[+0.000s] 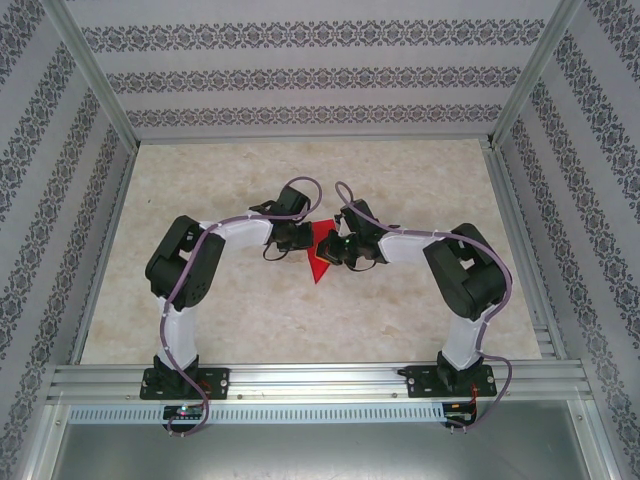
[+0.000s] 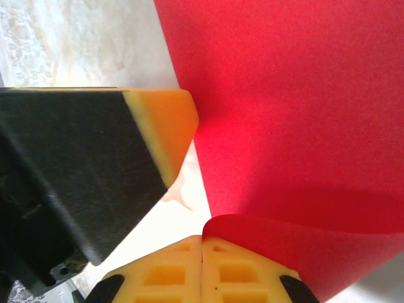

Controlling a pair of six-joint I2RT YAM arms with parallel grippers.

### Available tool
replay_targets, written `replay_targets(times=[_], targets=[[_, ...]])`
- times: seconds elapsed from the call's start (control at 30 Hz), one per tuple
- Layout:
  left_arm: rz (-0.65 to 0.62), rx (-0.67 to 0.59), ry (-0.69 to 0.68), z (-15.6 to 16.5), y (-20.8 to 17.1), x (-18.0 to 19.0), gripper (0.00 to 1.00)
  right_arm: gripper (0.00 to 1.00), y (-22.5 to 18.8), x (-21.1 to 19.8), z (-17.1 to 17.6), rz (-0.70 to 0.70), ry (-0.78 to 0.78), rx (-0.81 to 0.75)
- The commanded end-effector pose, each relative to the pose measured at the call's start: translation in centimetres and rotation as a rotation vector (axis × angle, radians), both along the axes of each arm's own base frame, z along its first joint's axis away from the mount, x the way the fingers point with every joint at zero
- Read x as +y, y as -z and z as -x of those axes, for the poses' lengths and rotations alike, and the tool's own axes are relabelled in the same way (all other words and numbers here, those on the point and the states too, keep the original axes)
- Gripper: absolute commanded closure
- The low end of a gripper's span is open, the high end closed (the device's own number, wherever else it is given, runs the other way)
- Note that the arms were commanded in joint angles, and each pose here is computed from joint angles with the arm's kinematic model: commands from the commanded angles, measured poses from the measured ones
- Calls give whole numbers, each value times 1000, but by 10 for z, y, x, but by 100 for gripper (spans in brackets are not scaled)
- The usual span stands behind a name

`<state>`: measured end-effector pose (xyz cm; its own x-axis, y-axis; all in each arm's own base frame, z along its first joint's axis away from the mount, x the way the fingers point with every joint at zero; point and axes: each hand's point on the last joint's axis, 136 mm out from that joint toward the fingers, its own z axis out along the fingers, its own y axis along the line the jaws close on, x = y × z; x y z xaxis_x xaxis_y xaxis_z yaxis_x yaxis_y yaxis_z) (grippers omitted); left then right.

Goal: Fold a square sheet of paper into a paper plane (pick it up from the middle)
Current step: Third fold the triangle at the center of the table.

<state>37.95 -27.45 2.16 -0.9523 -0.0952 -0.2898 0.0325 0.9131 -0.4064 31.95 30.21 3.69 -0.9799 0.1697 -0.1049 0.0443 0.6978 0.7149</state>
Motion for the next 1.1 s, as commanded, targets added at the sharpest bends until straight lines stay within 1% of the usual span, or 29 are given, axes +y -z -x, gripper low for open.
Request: replay_targets(times=[0.0, 0.3, 1.07], targets=[[-12, 49, 2, 4, 9, 3, 88, 98, -5, 13, -3, -30, -24, -19], [-15, 57, -1, 5, 10, 3, 88, 98, 1, 14, -4, -17, -30, -17], [-17, 69, -4, 9, 14, 5, 89, 98, 13, 9, -12, 0, 16, -8]])
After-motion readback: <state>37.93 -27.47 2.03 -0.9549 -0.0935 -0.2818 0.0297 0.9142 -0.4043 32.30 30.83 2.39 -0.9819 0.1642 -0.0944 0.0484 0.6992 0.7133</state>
